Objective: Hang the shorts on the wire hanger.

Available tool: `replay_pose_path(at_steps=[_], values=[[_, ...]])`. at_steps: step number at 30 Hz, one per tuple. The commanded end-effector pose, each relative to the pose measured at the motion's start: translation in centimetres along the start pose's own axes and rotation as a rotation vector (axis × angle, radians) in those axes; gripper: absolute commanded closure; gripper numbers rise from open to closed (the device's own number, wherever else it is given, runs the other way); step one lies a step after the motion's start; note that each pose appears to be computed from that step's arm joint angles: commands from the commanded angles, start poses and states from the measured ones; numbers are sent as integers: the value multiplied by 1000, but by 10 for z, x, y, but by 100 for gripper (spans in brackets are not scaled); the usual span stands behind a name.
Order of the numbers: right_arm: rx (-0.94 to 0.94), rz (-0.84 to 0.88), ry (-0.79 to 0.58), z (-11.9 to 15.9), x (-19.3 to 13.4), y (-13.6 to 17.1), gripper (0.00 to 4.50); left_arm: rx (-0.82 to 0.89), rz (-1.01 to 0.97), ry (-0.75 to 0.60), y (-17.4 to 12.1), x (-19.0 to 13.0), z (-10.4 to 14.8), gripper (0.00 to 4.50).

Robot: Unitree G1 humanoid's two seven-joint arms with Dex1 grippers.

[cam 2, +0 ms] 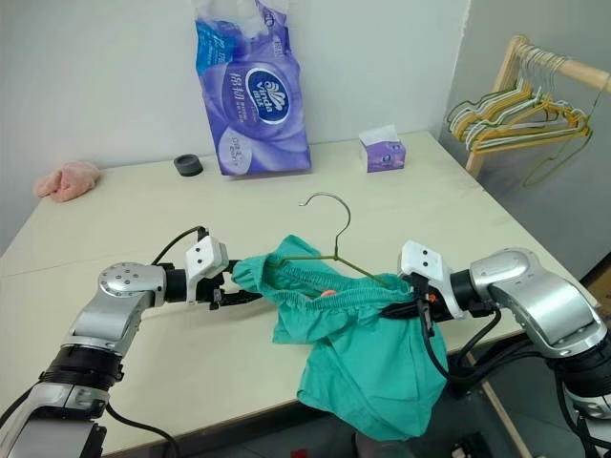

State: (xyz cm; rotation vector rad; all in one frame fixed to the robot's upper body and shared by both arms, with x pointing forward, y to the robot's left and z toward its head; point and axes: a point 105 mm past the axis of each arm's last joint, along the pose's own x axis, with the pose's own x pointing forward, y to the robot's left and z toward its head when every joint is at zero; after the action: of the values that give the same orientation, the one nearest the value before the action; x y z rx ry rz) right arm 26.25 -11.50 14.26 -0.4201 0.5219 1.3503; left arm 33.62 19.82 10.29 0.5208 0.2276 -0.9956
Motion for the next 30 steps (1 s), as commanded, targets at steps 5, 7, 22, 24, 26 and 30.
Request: replay_pose_path(at_steps=[5, 7, 22, 24, 26, 30], values=[[65, -104, -124, 19, -6, -13, 450, -43, 259, -55, 32, -44, 2, 64], [114, -149, -149, 19, -7, -19, 450, -109, 221, -88, 24, -49, 7, 64], [476, -598, -93, -51, -56, -38, 450, -81, -286, -260, -47, -14, 108, 2], [567, -658, -79, -69, -66, -31, 450, -65, -332, -278, -51, -6, 115, 2], [647, -717, -71, -85, -76, -25, 450, -63, -368, -300, -55, 2, 123, 2], [762, -900, -82, -107, -106, -18, 450, -50, -445, -332, -63, 14, 136, 2]])
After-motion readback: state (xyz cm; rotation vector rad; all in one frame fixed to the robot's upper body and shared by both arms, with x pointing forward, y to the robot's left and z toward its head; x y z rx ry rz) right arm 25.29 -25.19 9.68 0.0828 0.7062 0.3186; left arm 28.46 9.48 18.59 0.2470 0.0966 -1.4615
